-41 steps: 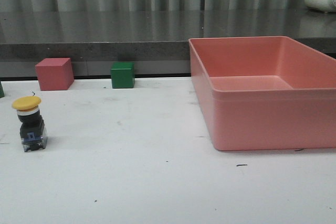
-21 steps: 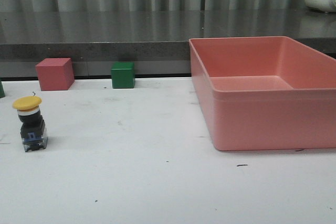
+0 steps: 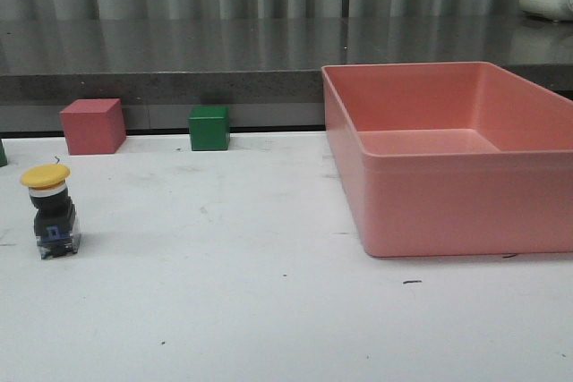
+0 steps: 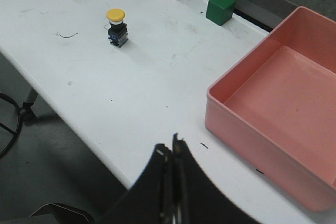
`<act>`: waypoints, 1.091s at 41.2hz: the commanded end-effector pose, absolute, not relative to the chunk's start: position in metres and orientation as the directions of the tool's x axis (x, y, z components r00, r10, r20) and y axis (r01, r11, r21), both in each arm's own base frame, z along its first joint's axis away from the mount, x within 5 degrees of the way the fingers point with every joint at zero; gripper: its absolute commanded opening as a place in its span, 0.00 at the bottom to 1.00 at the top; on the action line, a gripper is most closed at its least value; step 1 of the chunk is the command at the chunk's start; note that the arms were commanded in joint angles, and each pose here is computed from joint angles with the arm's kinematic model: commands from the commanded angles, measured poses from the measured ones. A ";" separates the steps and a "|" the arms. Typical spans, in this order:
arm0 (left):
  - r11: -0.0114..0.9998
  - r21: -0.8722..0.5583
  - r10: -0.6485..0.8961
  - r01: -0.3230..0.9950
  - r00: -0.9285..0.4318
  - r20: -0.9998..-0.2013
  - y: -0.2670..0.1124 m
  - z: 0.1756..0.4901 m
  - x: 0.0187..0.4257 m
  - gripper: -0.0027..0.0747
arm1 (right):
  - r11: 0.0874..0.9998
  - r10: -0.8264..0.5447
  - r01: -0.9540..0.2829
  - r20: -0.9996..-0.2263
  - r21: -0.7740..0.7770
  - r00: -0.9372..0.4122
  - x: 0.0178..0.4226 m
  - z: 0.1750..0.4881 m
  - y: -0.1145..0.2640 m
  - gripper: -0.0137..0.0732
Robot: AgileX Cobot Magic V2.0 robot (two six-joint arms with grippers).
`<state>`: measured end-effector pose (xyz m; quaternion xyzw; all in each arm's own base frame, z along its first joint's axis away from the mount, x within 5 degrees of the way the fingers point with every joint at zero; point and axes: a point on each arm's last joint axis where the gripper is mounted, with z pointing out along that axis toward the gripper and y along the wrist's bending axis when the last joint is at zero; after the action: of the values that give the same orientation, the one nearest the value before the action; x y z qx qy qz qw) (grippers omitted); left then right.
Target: Place and stand button with both arms
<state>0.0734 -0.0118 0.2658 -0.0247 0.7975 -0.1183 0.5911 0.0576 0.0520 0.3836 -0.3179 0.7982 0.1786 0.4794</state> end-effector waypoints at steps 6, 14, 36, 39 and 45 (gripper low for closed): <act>0.944 -0.330 -0.327 0.021 -0.088 -0.941 -0.003 0.233 0.056 0.01 | 0.736 -0.295 -0.676 -0.918 -0.040 -0.266 0.060 0.395 0.053 0.08; 0.950 -0.312 -0.312 0.031 -0.005 -0.950 -0.002 0.213 0.053 0.01 | 0.736 -0.295 -0.676 -0.918 -0.040 -0.266 0.060 0.395 0.053 0.08; 0.975 -0.216 -0.220 0.059 0.064 -0.973 -0.002 0.205 0.055 0.01 | 0.736 -0.297 -0.676 -0.917 -0.040 -0.268 0.060 0.395 0.053 0.08; 0.989 -0.131 -0.139 0.066 0.130 -0.982 -0.003 0.211 0.054 0.01 | 0.736 -0.297 -0.676 -0.917 -0.040 -0.268 0.060 0.395 0.053 0.08; 0.991 -0.112 -0.123 0.070 0.176 -0.977 -0.003 0.215 0.054 0.01 | 0.736 -0.297 -0.676 -0.917 -0.040 -0.268 0.060 0.395 0.053 0.08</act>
<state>0.0563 -0.0021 0.2095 -0.0285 0.6803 -0.0578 0.7301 0.0577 0.0521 0.3837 -0.3178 0.7978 0.1789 0.4801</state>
